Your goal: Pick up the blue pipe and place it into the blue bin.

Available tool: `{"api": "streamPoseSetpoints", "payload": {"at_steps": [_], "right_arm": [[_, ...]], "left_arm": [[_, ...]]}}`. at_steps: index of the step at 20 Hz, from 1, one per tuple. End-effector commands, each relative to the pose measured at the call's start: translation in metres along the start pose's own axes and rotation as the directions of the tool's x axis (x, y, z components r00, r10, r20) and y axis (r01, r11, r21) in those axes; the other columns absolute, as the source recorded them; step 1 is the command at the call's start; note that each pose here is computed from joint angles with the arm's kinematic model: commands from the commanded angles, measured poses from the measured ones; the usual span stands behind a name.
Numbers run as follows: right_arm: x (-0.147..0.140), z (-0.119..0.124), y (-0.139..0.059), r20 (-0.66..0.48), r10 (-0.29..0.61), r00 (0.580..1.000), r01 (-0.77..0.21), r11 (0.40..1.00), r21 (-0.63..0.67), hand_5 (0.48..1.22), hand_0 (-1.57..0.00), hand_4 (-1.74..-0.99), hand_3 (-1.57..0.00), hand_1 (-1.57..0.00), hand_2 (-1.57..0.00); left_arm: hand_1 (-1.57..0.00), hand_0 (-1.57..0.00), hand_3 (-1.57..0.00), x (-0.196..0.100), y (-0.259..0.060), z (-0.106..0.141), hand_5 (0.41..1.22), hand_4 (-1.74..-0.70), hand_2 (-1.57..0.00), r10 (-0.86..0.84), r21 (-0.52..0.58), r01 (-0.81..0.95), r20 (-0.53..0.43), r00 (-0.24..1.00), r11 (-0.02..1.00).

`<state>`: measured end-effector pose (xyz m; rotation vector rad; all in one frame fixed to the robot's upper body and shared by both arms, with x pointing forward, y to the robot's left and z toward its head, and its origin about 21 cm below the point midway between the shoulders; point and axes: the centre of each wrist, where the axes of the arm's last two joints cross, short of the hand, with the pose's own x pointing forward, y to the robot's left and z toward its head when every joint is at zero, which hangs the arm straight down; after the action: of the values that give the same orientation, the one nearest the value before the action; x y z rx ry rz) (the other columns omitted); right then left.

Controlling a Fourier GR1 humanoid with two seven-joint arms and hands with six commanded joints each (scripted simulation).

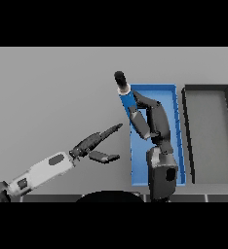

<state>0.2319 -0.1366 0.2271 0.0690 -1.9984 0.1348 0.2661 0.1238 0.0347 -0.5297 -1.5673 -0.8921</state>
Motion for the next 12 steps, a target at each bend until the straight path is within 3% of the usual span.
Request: {"api": "streamPoseSetpoints", "payload": {"at_steps": [1,3,6,12], "right_arm": [[0.005,-0.009,-0.021,-0.014,0.007,1.000,-0.008,0.998,-0.059,1.221,-1.57,-1.498,-1.57,-1.57,-1.57],[-0.008,-0.013,-0.049,-0.075,0.005,0.997,-0.016,0.989,-0.145,1.221,-1.57,-1.498,-1.57,-1.57,-1.57],[-0.032,0.002,-0.079,-0.181,-0.011,0.983,-0.032,0.972,-0.233,1.221,-1.57,-1.499,-1.57,-1.57,-1.57],[-0.073,0.045,-0.091,-0.388,-0.069,0.919,-0.066,0.944,-0.324,1.221,-1.57,-1.500,-1.57,-1.57,-1.57]], "left_arm": [[0.00,0.00,0.00,0.006,-0.002,0.003,0.468,-0.95,0.00,0.000,0.009,0.000,-0.013,1.000,1.000],[0.00,0.00,0.00,0.008,-0.002,0.004,0.472,-0.95,0.00,0.001,0.019,0.000,-0.053,0.999,1.000],[0.00,0.00,0.00,0.008,-0.002,0.005,0.472,-0.95,0.00,0.002,0.024,-0.001,-0.060,0.998,1.000],[0.00,0.00,0.00,0.007,-0.003,0.002,0.460,-0.94,0.00,-0.009,0.031,0.011,-0.051,0.999,0.999]]}}
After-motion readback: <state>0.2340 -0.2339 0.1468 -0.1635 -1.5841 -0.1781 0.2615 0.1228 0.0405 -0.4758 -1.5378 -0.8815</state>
